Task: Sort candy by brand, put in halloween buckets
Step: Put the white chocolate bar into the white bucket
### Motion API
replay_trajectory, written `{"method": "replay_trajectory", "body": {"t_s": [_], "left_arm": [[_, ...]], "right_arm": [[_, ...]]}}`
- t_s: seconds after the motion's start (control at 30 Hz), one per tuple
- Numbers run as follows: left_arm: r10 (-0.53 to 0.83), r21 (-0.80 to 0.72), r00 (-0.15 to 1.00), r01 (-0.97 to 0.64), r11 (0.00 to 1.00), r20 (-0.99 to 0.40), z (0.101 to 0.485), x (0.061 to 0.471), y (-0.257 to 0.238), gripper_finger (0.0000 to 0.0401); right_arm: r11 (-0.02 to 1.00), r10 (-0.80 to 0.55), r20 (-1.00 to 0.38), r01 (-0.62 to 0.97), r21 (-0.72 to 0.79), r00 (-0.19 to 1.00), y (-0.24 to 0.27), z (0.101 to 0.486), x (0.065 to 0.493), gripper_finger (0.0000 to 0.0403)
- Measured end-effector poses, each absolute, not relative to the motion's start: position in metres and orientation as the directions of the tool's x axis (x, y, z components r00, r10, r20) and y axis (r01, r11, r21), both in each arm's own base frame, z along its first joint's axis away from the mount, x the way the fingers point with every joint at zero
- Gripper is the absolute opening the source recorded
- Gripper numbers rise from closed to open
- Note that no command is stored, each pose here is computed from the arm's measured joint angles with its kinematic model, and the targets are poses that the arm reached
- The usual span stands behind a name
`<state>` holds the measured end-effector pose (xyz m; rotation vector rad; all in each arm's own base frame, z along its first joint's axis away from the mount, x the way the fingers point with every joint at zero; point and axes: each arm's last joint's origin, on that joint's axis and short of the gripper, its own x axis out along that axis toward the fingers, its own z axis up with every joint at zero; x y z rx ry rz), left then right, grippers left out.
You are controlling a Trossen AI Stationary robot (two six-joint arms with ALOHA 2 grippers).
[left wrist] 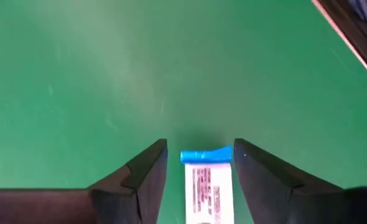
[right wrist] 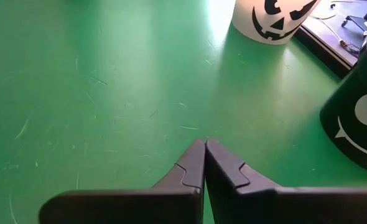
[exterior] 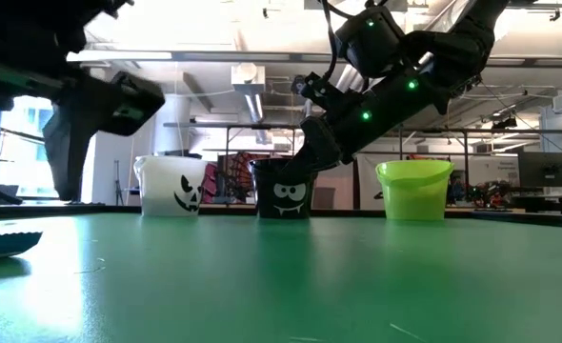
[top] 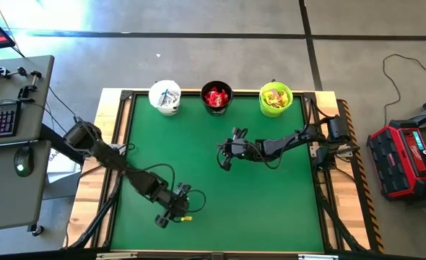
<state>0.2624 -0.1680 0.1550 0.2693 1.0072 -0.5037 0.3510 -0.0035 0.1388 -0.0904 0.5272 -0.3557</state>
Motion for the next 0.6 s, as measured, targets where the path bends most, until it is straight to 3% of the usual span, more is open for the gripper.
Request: {"method": "replay_trajectory", "body": {"t_s": [0.6], "left_arm": [[-0.267,0.011,0.366,0.607,0.795,-0.892,0.139,0.267,-0.160,0.0172]], "right_arm": [[0.936,-0.352,-0.477,0.297,-0.189,0.806,-0.003,0.139,0.351,0.0000]]}}
